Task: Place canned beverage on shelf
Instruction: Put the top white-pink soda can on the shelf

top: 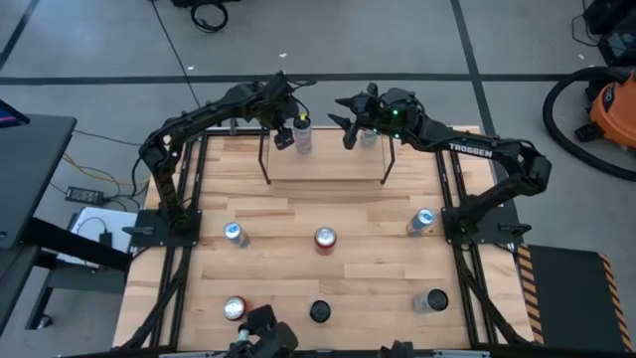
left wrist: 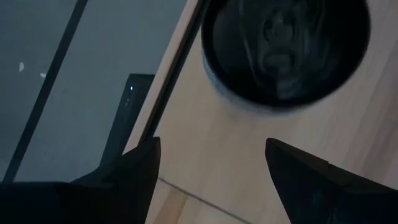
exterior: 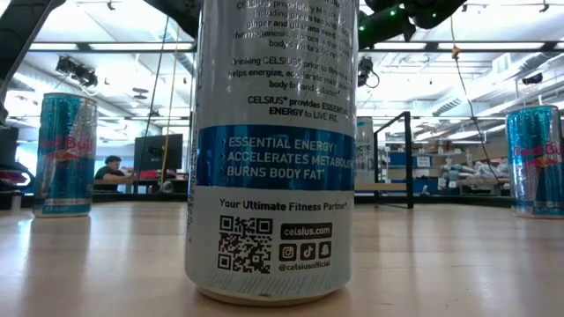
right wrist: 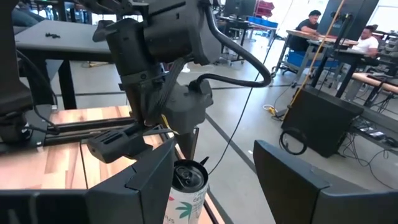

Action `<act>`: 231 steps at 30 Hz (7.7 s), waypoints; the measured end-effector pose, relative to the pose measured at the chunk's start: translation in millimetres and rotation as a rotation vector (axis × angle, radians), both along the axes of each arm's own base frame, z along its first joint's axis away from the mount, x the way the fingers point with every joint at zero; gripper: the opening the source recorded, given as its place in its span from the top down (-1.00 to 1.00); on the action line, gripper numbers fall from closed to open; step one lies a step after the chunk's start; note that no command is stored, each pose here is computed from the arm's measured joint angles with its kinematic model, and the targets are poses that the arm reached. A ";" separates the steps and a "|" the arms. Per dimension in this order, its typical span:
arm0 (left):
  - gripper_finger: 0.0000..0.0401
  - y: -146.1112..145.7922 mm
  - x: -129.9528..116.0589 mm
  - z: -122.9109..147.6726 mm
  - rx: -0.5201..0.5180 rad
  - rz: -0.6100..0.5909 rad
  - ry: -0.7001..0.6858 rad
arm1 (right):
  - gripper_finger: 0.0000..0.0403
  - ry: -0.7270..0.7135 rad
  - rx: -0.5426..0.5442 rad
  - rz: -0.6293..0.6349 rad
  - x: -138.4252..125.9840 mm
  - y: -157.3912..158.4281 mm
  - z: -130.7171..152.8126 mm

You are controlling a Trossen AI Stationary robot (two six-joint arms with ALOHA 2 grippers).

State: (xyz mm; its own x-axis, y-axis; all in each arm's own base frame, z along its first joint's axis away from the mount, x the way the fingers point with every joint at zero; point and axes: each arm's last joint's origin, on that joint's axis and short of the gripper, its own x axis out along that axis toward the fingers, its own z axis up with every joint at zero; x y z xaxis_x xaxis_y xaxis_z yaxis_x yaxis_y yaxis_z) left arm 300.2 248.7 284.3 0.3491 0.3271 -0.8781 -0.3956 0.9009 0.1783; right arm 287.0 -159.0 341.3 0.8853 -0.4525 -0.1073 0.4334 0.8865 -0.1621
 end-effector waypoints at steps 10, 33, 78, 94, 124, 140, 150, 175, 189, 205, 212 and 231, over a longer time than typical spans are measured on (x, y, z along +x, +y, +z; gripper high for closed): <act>-0.45 -6.6 13.2 0.3 0.032 -0.011 -0.059 | -0.14 0.005 0.002 -0.003 -0.1 -0.3 -0.6; -0.45 14.9 2.2 4.1 0.139 0.124 -0.060 | -0.14 0.007 0.007 -0.006 -0.5 -1.2 -1.1; -0.45 -0.2 3.7 26.0 0.168 0.050 -0.137 | -0.14 0.099 0.058 -0.016 -12.2 -18.2 -11.6; -0.45 -30.7 -42.8 93.2 0.253 0.070 -0.242 | -0.23 0.028 0.119 0.055 -0.2 -24.5 -19.6; -0.45 -56.1 -73.8 119.5 0.245 0.092 -0.257 | -0.28 0.093 0.125 0.002 40.9 -53.8 -89.0; -0.45 -55.9 -73.7 119.3 0.245 0.093 -0.257 | -0.28 0.021 0.125 0.025 41.3 -50.6 -79.2; -0.45 -55.9 -73.6 119.2 0.245 0.092 -0.256 | -0.37 0.058 0.147 0.030 40.6 -50.1 -83.4; -0.45 -55.9 -73.6 119.3 0.245 0.093 -0.257 | -0.75 0.133 0.182 0.045 39.9 -47.2 -91.1; -0.45 -55.9 -73.6 119.3 0.245 0.093 -0.257 | -0.57 0.174 0.168 0.001 38.9 -47.5 -94.1; -0.45 -55.8 -73.5 119.2 0.244 0.093 -0.257 | -0.29 0.193 0.207 -0.055 20.4 -50.6 -79.2; -0.45 -55.8 -73.5 119.1 0.244 0.093 -0.256 | -0.28 0.185 0.265 -0.106 6.6 -58.8 -74.0; -0.45 -55.8 -73.6 119.1 0.245 0.091 -0.254 | -0.27 0.197 0.260 -0.105 4.7 -59.8 -73.9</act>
